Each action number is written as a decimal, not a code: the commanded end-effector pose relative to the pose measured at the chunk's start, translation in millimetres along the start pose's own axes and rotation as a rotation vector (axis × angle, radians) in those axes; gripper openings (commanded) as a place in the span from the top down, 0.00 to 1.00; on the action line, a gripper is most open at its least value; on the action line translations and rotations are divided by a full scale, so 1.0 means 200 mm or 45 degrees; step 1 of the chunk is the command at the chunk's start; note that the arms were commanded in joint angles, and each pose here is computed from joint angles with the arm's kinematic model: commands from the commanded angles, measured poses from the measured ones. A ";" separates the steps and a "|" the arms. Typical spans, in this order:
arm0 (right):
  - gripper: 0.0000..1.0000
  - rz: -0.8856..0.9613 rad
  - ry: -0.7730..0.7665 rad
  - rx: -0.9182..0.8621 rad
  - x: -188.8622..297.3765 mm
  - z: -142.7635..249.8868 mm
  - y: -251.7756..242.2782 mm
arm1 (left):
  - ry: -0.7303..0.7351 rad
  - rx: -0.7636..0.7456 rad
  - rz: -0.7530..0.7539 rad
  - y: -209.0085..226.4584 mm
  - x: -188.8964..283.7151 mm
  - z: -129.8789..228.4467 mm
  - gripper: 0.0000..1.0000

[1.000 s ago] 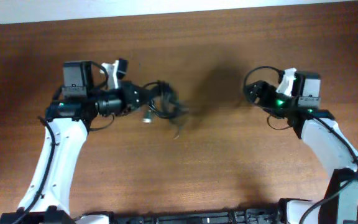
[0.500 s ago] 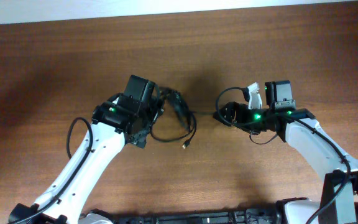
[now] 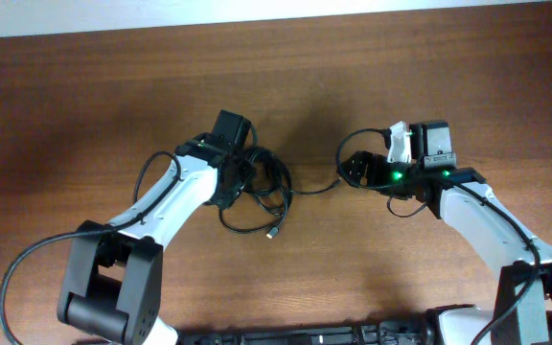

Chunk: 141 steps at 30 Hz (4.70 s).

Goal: Untangle cables

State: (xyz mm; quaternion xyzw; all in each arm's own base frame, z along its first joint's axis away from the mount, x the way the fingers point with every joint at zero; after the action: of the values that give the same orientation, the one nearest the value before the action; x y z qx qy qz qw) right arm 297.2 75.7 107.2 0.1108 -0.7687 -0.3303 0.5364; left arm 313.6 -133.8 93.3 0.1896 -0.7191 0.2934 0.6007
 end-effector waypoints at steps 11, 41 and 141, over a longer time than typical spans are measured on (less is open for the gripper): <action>0.00 -0.066 0.090 -0.002 0.00 0.06 0.03 | 0.069 -0.001 -0.114 0.03 -0.14 0.06 0.84; 0.19 -0.354 0.004 0.099 -0.19 0.27 0.64 | 0.100 -0.176 0.748 -0.18 0.87 0.12 1.00; 0.50 -0.365 -0.289 -0.184 0.46 -0.24 -0.07 | -0.293 -1.700 0.932 -0.10 0.90 0.06 1.00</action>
State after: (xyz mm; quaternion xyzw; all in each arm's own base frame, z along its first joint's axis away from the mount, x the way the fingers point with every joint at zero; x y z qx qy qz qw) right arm 299.4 -8.3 179.7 0.1379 -0.7674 -0.4870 0.3937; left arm 288.7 -142.3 271.1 -0.4155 -0.8282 -0.0274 0.3750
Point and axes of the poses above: each gripper's point midway between its finger pads, its own x axis back along the fingers, its own y axis along the line the jaws close on, z = x × y, the point moved 6 cm from there along x, back along the fingers, and after that the axes turned 8 degrees about -x, right-handed, at the moved point
